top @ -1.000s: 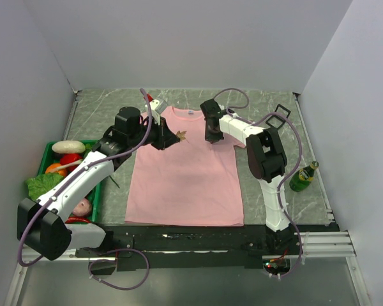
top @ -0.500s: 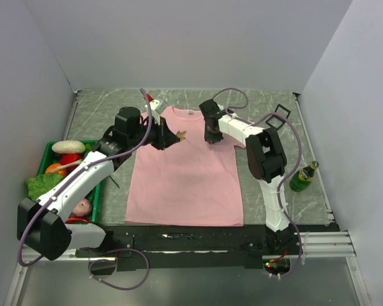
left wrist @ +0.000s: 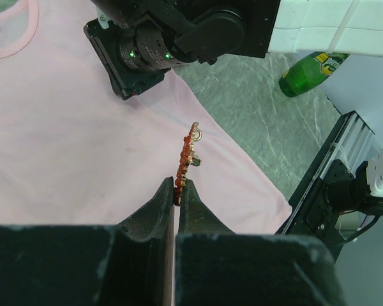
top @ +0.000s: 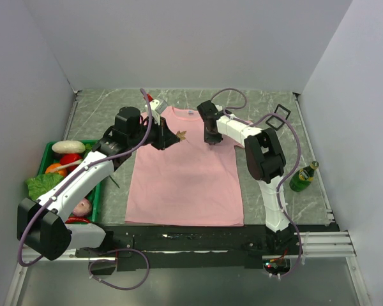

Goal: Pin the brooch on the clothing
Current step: Adjust the flattened clothing at the center of the board.

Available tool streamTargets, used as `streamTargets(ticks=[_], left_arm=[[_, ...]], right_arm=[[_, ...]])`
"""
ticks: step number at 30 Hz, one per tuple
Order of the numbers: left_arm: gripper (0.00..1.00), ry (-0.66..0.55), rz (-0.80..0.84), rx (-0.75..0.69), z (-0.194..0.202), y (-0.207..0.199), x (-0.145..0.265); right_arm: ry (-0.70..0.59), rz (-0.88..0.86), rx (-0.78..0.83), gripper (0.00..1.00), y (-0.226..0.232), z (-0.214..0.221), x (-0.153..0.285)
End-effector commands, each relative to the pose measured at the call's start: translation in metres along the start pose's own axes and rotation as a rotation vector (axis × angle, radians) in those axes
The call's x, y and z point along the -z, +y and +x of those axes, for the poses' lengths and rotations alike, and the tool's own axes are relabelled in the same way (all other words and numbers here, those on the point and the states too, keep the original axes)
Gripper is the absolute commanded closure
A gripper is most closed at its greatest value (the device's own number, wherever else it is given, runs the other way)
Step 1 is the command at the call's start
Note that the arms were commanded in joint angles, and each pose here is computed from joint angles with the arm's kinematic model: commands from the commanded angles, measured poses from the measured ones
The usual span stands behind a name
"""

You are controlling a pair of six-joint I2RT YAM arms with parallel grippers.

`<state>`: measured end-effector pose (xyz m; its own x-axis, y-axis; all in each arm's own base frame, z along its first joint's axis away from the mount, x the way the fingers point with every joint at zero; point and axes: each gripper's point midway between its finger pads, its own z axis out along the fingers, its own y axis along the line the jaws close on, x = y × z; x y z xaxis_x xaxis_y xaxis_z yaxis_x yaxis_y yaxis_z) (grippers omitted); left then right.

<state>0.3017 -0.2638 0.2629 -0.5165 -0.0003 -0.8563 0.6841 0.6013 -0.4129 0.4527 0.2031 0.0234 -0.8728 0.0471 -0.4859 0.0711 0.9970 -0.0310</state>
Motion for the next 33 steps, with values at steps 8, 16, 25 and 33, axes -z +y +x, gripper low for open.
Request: streamTargets(ticks=[8, 16, 25, 33], left_arm=[[0.99, -0.059, 0.022, -0.030, -0.022, -0.010, 0.007], [0.99, -0.061, 0.022, -0.033, -0.022, -0.011, 0.007], [0.99, -0.062, 0.016, -0.034, -0.023, -0.010, 0.007], [0.99, -0.055, -0.015, -0.035, -0.019, -0.002, 0.004]], right_arm=[[-0.027, 0.027, -0.004, 0.77, 0.004, -0.008, 0.002], [-0.028, 0.021, 0.000, 0.93, 0.006, -0.009, 0.003], [-0.054, -0.014, -0.008, 1.00, 0.011, -0.018, 0.014], [-0.109, -0.120, -0.010, 0.83, 0.024, -0.036, 0.039]])
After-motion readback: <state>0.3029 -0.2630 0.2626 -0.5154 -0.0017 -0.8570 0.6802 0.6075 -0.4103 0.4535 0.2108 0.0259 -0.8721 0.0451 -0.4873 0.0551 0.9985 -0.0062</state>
